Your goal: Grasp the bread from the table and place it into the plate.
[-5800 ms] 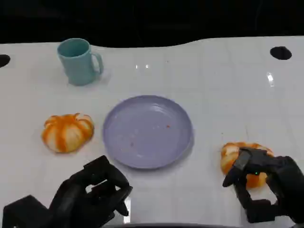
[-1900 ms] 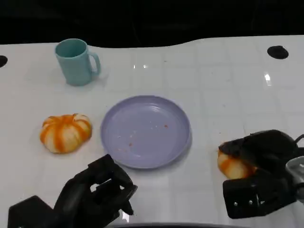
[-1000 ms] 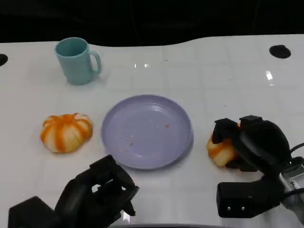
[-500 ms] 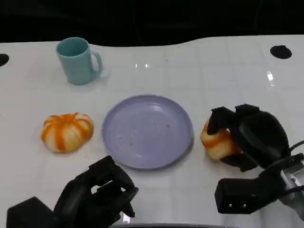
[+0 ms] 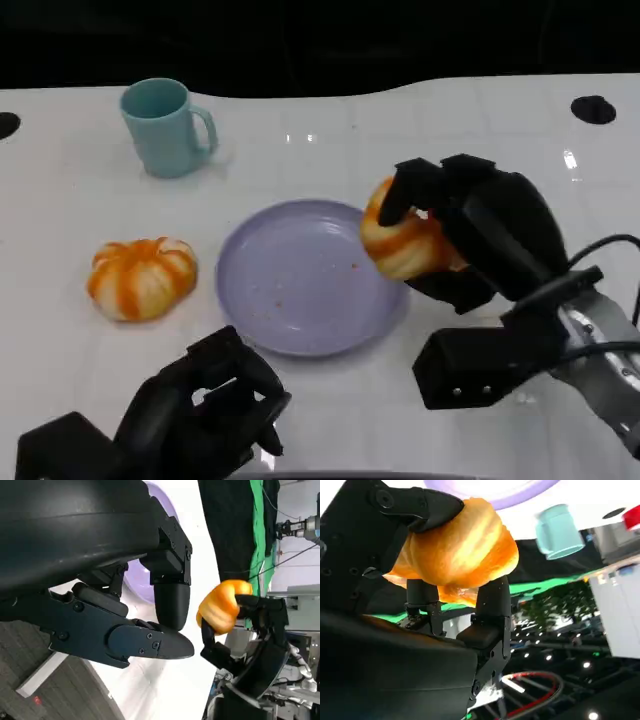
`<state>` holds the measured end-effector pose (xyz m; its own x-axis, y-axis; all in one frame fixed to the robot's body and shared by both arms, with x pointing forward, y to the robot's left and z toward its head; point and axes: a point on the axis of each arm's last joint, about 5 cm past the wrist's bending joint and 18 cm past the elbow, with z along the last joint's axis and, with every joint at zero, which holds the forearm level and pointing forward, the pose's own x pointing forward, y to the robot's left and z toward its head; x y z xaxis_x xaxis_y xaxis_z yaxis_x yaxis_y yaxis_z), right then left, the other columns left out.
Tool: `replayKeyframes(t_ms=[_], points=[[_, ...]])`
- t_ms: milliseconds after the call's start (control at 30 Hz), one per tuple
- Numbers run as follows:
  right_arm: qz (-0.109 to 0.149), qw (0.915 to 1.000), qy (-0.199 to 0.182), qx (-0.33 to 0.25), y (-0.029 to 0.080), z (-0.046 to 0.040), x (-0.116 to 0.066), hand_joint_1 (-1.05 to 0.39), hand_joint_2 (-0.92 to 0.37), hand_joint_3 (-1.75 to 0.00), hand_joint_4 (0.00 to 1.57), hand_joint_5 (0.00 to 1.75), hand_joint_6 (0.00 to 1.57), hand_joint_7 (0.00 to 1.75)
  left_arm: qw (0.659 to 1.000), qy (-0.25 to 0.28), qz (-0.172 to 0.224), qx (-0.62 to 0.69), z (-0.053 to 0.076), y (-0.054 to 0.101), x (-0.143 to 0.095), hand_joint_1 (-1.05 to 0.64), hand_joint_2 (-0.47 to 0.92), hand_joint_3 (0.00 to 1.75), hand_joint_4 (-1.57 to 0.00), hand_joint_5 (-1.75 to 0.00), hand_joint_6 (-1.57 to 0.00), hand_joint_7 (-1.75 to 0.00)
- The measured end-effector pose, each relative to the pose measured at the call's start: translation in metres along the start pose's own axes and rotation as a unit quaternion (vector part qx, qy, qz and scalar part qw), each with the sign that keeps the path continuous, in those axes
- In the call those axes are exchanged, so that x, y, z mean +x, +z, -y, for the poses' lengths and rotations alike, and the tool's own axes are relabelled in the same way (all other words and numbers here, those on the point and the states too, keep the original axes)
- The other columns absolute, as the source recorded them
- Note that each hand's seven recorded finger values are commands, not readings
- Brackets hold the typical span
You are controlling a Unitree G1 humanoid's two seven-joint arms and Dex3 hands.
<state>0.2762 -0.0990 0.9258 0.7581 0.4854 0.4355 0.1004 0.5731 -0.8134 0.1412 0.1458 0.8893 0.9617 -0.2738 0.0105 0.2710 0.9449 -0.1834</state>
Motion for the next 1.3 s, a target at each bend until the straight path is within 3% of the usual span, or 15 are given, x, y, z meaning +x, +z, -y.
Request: replayKeyframes(t_ms=[167, 433, 500, 567, 600, 700, 733, 800, 933, 1100, 1300], points=[[0.007, 0.9997, 0.012, 0.020, 0.006, -0.0064, 0.014, -0.15, -0.24, -1.38, 1.00, 1.75, 0.80, 1.70, 1.000, -0.002, 0.002, -0.003, 0.002, 0.000, 0.001, -0.57, 0.92, 0.26, -0.65, -1.75, -0.54, -1.58], [0.001, 0.9979, 0.047, 0.044, 0.015, -0.0311, 0.030, -0.13, -0.25, -1.38, 0.98, 1.75, 0.78, 1.67, 1.000, -0.005, -0.002, -0.011, 0.005, -0.002, -0.001, -0.57, 0.92, 0.26, -0.65, -1.75, -0.55, -1.58], [-0.001, 0.9976, 0.052, 0.047, 0.016, -0.0337, 0.033, -0.12, -0.27, -1.36, 0.95, 1.75, 0.81, 1.56, 1.000, -0.004, -0.004, -0.011, 0.005, -0.003, -0.001, -0.57, 0.92, 0.26, -0.65, -1.75, -0.55, -1.57], [-0.004, 0.9966, 0.059, 0.058, 0.018, -0.0360, 0.037, -0.12, -0.33, -1.26, 0.86, 1.71, 0.87, 1.18, 1.000, -0.004, -0.005, -0.011, 0.005, -0.003, -0.002, -0.57, 0.92, 0.25, -0.65, -1.75, -0.55, -1.57], [-0.007, 0.9956, 0.065, 0.067, 0.019, -0.0368, 0.037, -0.13, -0.37, -1.14, 0.81, 1.55, 0.85, 0.98, 1.000, -0.003, -0.006, -0.011, 0.005, -0.003, -0.002, -0.57, 0.92, 0.25, -0.64, -1.75, -0.55, -1.57], [-0.013, 0.9921, 0.094, 0.083, 0.018, -0.0376, 0.037, -0.25, -0.63, -0.64, 0.44, 0.76, 0.62, 0.30, 1.000, -0.002, -0.007, -0.012, 0.005, -0.004, -0.003, -0.57, 0.92, 0.25, -0.64, -1.75, -0.55, -1.57], [-0.013, 0.9907, 0.108, 0.083, 0.017, -0.0370, 0.037, -0.37, -0.78, -0.39, 0.25, 0.56, 0.47, 0.13, 1.000, -0.002, -0.008, -0.012, 0.005, -0.004, -0.003, -0.57, 0.92, 0.24, -0.64, -1.75, -0.55, -1.57], [-0.011, 0.9875, 0.138, 0.075, 0.016, -0.0352, 0.037, -0.49, -0.88, -0.25, 0.07, 0.44, 0.32, 0.03, 1.000, -0.002, -0.008, -0.012, 0.005, -0.004, -0.004, -0.57, 0.92, 0.23, -0.64, -1.75, -0.55, -1.57], [-0.013, 0.9820, 0.178, 0.062, 0.016, -0.0294, 0.038, -0.71, -0.92, -0.31, 0.00, 0.07, 0.10, 0.00, 1.000, -0.002, -0.007, -0.012, 0.005, -0.003, -0.004, -0.57, 0.92, 0.23, -0.64, -1.75, -0.56, -1.57], [-0.019, 0.9753, 0.208, 0.073, 0.019, -0.0224, 0.034, -0.78, -0.92, -0.35, 0.00, 0.00, 0.05, 0.00, 1.000, -0.003, -0.006, -0.013, 0.004, -0.002, -0.005, -0.58, 0.92, 0.23, -0.64, -1.75, -0.56, -1.58], [-0.023, 0.9721, 0.222, 0.071, 0.019, -0.0079, 0.025, -0.82, -0.92, -0.36, 0.05, 0.03, 0.07, 0.02, 1.000, -0.003, -0.007, -0.014, 0.003, -0.002, -0.005, -0.57, 0.92, 0.24, -0.65, -1.75, -0.56, -1.59]])
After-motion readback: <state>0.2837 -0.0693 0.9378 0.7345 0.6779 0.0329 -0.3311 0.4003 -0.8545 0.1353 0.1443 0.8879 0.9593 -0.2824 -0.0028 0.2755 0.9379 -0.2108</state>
